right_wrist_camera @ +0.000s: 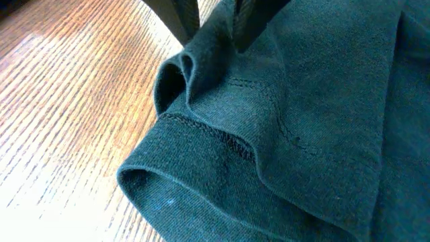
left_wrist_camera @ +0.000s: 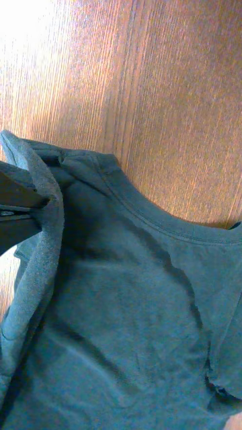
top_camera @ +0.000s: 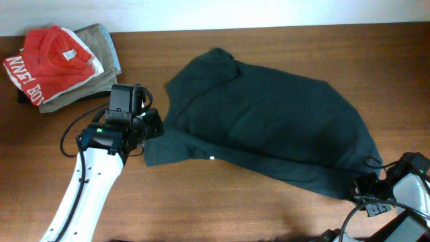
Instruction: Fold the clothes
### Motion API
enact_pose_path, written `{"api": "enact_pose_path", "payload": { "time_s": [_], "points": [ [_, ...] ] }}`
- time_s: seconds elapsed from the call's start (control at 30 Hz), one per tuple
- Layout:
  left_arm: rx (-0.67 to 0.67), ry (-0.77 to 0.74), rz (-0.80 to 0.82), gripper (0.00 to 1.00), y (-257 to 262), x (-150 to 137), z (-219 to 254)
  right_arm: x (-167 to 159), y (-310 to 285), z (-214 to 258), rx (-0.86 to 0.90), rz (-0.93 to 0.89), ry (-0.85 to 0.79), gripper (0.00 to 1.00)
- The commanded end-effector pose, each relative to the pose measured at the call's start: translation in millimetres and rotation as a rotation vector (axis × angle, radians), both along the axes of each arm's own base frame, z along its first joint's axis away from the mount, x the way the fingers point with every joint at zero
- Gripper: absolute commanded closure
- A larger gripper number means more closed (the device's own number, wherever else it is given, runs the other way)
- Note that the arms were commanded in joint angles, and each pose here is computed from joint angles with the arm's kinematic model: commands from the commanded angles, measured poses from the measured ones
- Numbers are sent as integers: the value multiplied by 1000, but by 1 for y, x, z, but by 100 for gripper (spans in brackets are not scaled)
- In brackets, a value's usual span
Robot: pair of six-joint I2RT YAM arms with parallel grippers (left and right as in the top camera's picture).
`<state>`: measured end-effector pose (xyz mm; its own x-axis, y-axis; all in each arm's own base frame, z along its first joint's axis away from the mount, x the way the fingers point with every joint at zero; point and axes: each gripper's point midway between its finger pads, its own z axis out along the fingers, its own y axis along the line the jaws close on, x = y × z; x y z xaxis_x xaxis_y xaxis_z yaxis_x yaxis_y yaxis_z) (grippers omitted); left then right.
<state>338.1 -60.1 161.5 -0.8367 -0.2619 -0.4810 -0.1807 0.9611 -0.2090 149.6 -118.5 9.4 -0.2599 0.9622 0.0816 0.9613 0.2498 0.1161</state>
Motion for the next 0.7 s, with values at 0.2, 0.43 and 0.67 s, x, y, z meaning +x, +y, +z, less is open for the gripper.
{"api": "enact_pose_path", "payload": {
  "time_s": [0.2,0.43,0.67],
  "points": [
    [14,-20,-10,98,0,5,7,5,-2,4,-5,5,-13,78],
    [14,-20,-10,98,0,5,7,2,2,4,14,5,-4,71],
    [14,-20,-10,98,0,5,7,1,3,3,18,4,-1,76]
  ]
}}
